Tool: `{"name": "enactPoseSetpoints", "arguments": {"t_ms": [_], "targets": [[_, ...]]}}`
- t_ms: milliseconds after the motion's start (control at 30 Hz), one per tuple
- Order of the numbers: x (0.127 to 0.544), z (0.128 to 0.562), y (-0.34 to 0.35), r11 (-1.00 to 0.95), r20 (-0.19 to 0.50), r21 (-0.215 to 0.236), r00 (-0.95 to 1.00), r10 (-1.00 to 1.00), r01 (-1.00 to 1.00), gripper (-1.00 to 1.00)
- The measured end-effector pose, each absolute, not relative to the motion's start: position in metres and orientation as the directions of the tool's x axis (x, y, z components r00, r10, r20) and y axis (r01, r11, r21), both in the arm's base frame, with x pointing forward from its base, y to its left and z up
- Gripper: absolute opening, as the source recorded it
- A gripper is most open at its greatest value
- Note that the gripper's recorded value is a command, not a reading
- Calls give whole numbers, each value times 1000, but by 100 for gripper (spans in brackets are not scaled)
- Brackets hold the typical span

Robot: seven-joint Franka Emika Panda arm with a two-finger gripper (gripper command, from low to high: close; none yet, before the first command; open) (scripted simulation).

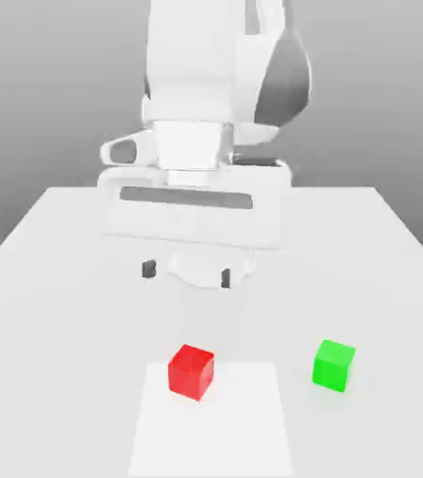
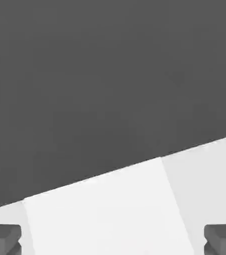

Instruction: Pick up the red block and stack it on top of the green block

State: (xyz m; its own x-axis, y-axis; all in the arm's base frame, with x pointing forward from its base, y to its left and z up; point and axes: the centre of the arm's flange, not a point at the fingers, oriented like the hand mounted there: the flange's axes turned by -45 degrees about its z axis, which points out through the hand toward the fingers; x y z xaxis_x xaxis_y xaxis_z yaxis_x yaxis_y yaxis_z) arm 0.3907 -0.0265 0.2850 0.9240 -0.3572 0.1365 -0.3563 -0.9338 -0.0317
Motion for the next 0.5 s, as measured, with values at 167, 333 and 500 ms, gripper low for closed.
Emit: {"name": "enactPoseSetpoints", "arguments": {"t_ms": [167, 333, 500], "targets": [[353, 190, -30, -904, 6, -2, 904, -428, -428, 0], [350, 147, -29, -903, 0, 0, 903, -429, -429, -100], [350, 147, -28, -903, 1, -1, 903, -429, -429, -100]]}}
